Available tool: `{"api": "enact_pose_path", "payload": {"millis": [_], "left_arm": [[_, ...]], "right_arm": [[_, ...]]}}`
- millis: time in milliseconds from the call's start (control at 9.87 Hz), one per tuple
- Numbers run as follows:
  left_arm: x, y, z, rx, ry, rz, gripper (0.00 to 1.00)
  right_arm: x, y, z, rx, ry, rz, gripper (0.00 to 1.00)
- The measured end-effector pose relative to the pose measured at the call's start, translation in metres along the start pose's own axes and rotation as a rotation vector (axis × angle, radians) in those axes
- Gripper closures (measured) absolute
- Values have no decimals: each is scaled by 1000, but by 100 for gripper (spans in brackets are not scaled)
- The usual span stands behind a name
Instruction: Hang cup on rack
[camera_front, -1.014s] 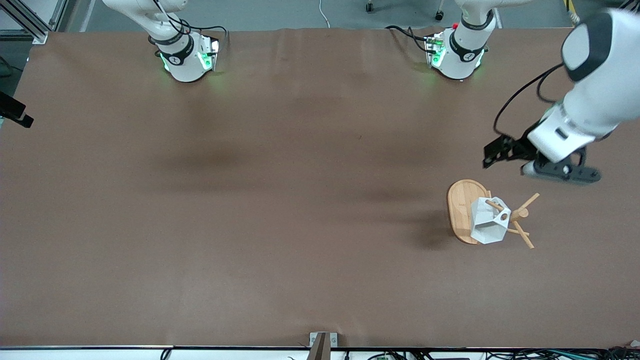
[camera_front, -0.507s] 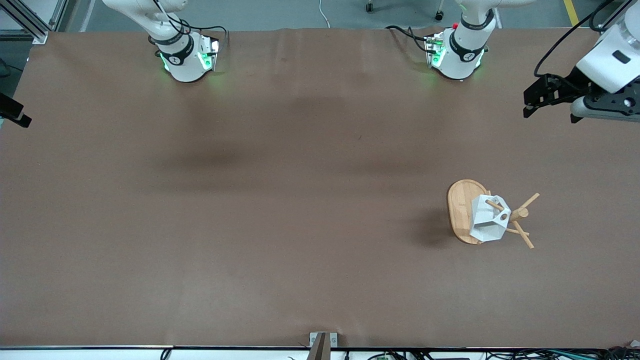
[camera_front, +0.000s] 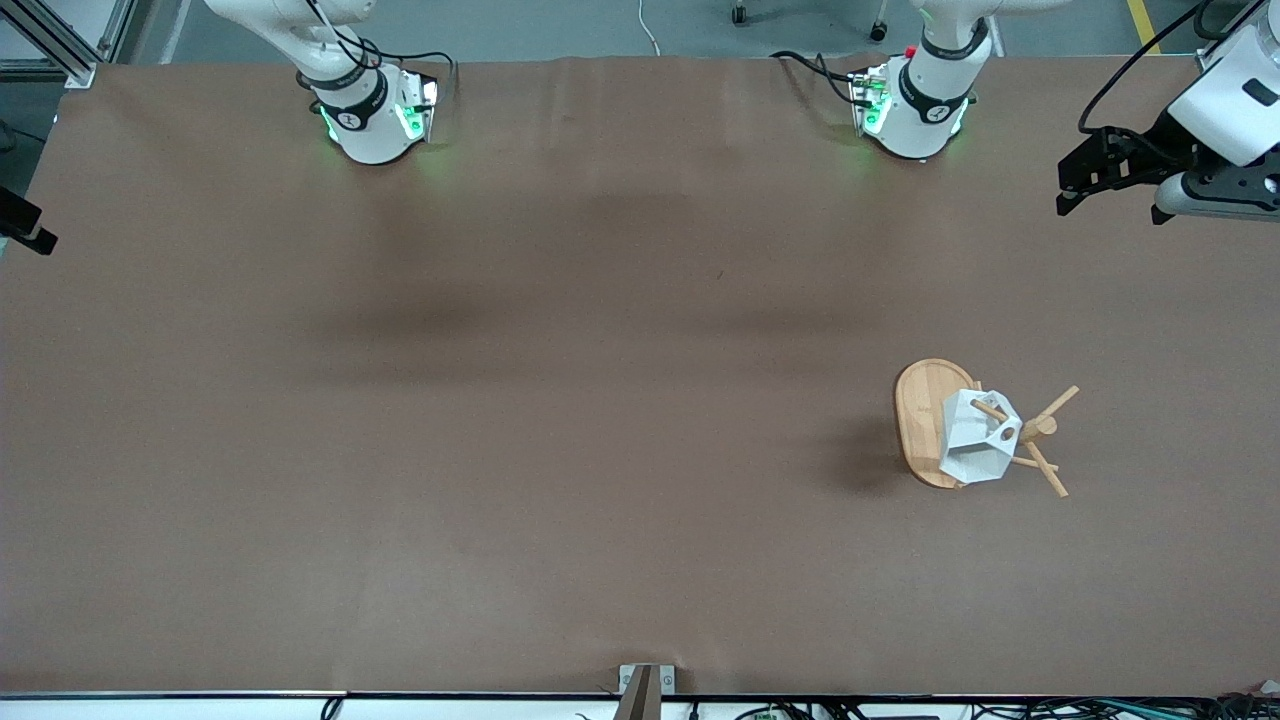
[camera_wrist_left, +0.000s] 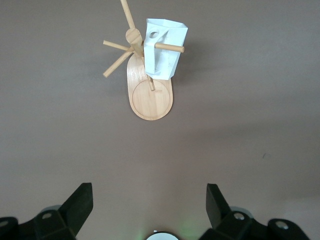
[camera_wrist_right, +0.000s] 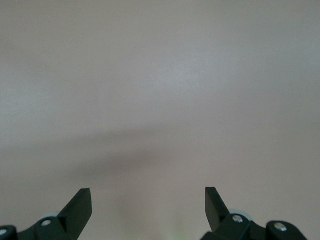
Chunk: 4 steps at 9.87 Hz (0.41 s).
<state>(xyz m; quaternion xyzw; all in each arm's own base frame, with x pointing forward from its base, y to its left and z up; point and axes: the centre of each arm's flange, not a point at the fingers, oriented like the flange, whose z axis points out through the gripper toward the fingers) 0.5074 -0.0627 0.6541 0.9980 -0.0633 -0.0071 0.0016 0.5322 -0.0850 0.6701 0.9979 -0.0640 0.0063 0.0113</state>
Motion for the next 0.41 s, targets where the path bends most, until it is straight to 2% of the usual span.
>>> {"api": "enact_pose_path", "payload": {"millis": [405], "left_arm": [[0,-2,-5,3,10,-3,0]], "right_arm": [[0,0,0,0,0,-3,0]]}}
